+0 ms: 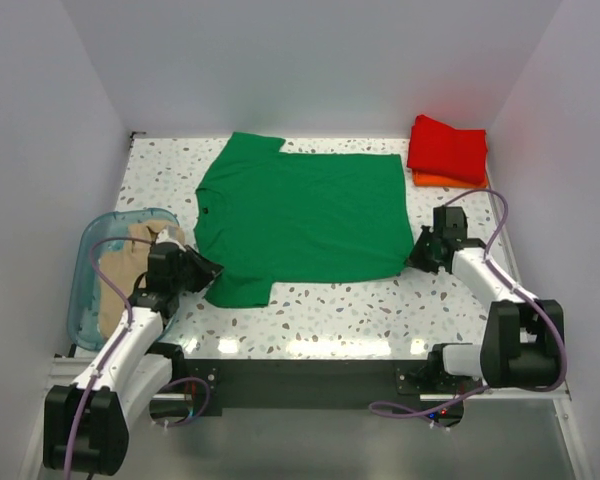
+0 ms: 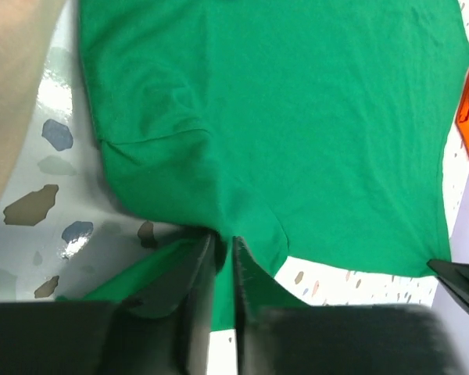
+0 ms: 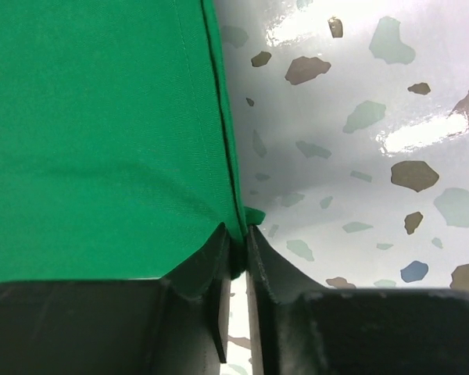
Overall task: Fold and stack the t-shirts
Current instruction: Flatten the tshirt out
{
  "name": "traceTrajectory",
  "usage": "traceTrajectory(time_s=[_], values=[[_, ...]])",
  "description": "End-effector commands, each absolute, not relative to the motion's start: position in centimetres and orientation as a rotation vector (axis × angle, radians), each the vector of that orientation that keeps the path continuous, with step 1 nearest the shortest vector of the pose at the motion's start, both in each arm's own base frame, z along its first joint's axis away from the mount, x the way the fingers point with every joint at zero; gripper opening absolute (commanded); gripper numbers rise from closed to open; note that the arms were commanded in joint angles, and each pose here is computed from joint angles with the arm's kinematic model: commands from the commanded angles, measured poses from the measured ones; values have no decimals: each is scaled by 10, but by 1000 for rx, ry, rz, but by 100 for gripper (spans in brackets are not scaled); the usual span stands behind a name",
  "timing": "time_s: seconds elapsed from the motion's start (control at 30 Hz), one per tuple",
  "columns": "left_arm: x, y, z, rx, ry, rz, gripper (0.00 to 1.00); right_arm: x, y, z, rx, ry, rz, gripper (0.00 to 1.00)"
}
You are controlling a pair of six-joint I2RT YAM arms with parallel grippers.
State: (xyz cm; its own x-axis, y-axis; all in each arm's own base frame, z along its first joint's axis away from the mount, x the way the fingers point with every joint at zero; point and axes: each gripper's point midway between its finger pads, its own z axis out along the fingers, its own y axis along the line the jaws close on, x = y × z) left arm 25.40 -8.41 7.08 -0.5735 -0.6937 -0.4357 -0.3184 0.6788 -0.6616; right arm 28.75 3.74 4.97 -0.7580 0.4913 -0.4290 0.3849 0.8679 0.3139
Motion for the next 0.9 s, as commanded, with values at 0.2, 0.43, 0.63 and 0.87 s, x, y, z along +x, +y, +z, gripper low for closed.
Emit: traceTrajectory(time_s=[0.2,0.43,0.63,0.87], values=[[234,-78,63,-798,2194,-608,50,283,30,73,614,2478,244,47],[201,-58,50,-994,2182,-350,52,275,27,89,614,2435,235,47],[189,-45,38,-1073,2188,-165,52,269,25,94,599,2417,231,47],[185,-49,15,-1043,2235,-67,52,270,27,88,595,2436,234,47]])
